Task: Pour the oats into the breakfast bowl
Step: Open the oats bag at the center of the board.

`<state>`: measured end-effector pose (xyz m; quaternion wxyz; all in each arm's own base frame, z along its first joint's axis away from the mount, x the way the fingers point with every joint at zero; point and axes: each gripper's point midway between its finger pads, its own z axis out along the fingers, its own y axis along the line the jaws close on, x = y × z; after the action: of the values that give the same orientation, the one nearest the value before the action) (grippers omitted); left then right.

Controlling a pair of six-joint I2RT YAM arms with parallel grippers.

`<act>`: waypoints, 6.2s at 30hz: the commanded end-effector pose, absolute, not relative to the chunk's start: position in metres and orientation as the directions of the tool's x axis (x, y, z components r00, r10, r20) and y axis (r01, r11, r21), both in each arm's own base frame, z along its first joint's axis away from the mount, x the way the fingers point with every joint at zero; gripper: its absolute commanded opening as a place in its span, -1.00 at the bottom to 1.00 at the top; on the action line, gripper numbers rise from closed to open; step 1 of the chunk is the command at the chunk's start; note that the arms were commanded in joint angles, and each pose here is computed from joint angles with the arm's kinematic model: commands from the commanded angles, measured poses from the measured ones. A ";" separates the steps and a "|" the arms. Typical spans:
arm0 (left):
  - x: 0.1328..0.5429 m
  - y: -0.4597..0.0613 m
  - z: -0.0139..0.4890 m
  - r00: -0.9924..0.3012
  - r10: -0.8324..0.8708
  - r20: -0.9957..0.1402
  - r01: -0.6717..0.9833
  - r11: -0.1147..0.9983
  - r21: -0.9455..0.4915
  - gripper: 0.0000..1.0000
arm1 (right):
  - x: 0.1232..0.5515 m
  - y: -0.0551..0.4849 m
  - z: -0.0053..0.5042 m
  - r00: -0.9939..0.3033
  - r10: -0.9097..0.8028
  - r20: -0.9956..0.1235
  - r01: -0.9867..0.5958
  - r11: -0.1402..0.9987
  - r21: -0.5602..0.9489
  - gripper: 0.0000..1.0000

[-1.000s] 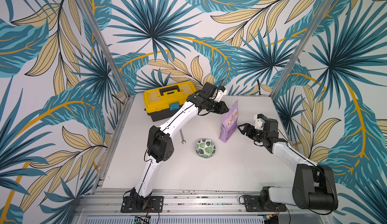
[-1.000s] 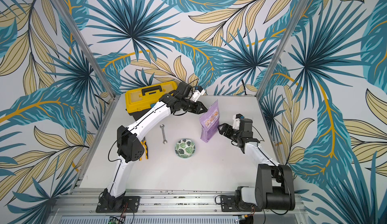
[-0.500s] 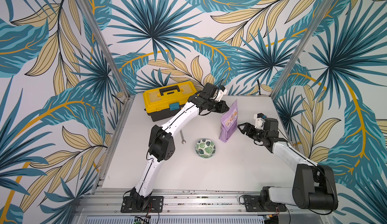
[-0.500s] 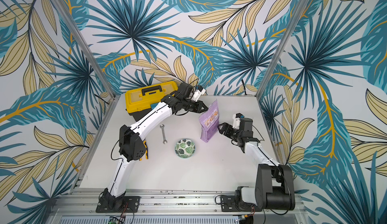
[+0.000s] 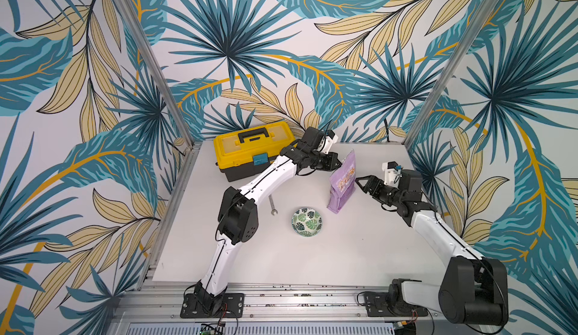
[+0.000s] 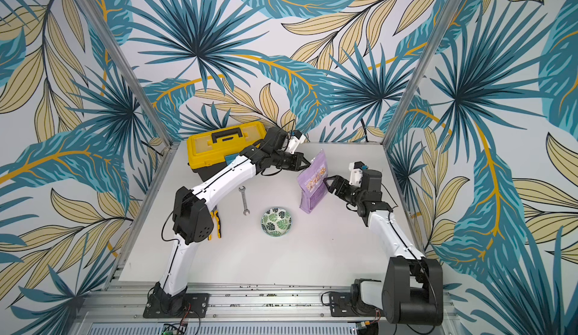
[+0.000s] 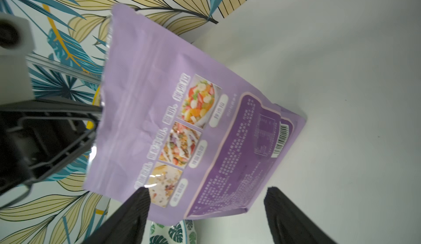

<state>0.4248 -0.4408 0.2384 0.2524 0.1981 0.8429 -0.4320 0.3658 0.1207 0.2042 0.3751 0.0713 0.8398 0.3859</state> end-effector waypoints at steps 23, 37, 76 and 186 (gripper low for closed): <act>0.379 -0.457 0.251 -0.811 0.060 -0.582 0.508 0.567 -0.648 -1.00 | 0.368 0.153 0.235 -0.758 0.426 -0.493 -0.113 0.660 0.743 0.02; 0.379 -0.457 0.248 -0.812 0.065 -0.581 0.507 0.572 -0.645 -1.00 | 0.383 0.162 0.236 -0.751 0.440 -0.493 -0.130 0.633 0.763 0.10; 0.372 -0.461 0.246 -0.794 0.087 -0.601 0.527 0.592 -0.610 -1.00 | 0.376 0.174 0.196 -0.832 0.290 -0.473 -0.060 0.801 0.596 -0.20; 0.374 -0.431 0.303 -0.587 0.100 -0.803 0.575 0.750 -0.327 -1.00 | 0.345 0.177 0.246 -0.816 0.042 -0.577 -0.231 0.891 0.391 0.26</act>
<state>0.3661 -0.4233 0.2532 0.3493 0.2165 0.8750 -0.2558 0.3474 0.1657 0.2578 0.3170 -0.0528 0.9232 0.2107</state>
